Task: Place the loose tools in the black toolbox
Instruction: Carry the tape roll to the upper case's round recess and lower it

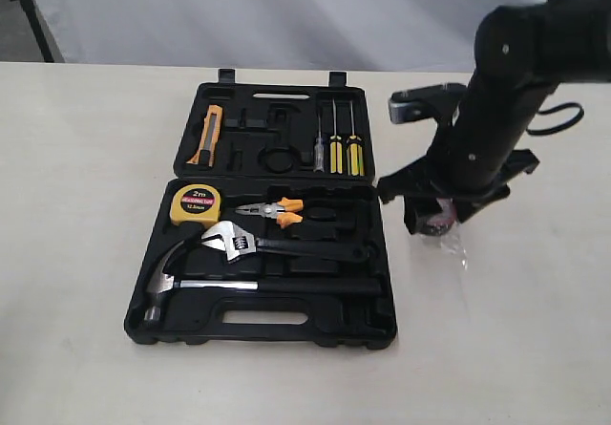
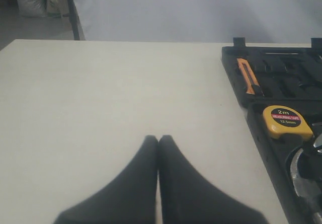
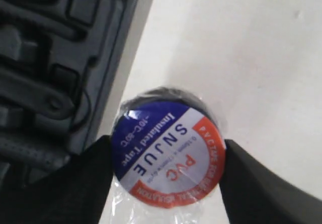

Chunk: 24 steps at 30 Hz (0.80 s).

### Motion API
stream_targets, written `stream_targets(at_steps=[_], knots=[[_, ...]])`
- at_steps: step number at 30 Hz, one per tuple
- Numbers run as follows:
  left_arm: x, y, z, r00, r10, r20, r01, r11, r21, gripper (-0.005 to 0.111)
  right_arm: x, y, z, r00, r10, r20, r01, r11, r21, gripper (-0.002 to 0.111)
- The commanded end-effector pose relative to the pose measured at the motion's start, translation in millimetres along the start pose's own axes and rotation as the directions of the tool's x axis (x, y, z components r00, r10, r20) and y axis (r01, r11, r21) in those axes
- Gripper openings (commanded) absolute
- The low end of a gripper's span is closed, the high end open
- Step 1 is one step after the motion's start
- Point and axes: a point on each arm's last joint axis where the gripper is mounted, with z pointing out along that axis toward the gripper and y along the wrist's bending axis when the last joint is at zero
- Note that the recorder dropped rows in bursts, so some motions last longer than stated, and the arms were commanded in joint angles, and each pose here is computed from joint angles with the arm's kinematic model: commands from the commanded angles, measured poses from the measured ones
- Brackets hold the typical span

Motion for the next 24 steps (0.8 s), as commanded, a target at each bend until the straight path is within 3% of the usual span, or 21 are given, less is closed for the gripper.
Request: stream_targets(at_steps=[1, 11, 20, 24], knots=[[2, -0.3, -1, 1.0, -0.022, 0.007, 0.022, 1.0, 0.014, 0.001, -22, 12, -28, 0.997, -0.027, 0.073, 0.029, 0.999, -0.028, 0.0], [2, -0.3, -1, 1.0, -0.022, 0.007, 0.022, 1.0, 0.014, 0.001, -95, 68, 18, 0.988, -0.072, 0.138, 0.089, 0.988, -0.122, 0.0], [2, -0.3, -1, 1.0, -0.022, 0.007, 0.022, 1.0, 0.014, 0.001, -156, 80, 54, 0.984, -0.071, 0.164, 0.099, 0.981, -0.165, 0.001], [2, -0.3, -1, 1.0, -0.022, 0.007, 0.022, 1.0, 0.014, 0.001, -165, 85, 70, 0.984, -0.074, 0.163, 0.102, 0.98, -0.169, 0.009]])
